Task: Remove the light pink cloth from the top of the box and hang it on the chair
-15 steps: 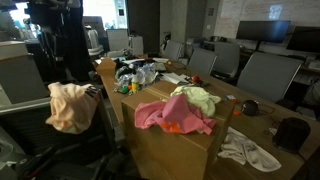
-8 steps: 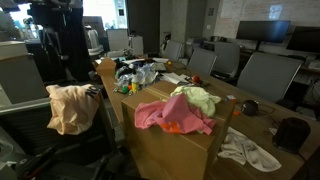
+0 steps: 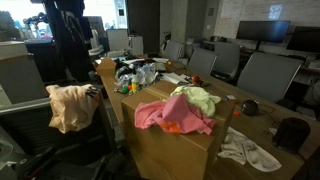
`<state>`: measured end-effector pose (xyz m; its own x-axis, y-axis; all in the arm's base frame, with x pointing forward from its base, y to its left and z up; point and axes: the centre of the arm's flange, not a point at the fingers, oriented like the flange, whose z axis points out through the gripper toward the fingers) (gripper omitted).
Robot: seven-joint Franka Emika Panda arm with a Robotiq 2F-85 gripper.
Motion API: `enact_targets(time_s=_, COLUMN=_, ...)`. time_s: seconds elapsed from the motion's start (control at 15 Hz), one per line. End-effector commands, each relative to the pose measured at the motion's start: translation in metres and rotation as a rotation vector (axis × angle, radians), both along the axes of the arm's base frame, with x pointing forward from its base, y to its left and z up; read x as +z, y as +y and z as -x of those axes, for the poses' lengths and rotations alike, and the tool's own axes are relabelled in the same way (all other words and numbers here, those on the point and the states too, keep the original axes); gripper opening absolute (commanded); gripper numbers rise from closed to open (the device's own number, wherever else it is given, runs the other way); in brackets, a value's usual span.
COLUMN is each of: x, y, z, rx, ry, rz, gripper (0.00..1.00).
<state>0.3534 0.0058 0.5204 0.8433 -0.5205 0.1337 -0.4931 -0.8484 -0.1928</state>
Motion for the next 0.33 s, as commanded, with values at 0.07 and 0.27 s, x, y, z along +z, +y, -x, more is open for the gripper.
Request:
enact_targets(time_s=0.07, x=0.003, y=-0.055, z=0.001, rx=-0.187, ry=-0.115, rz=-0.108, gripper=1.0)
enact_targets(time_s=0.27, x=-0.001, y=-0.065, z=0.0, rx=-0.198, ry=-0.085, rz=-0.118, gripper=1.0)
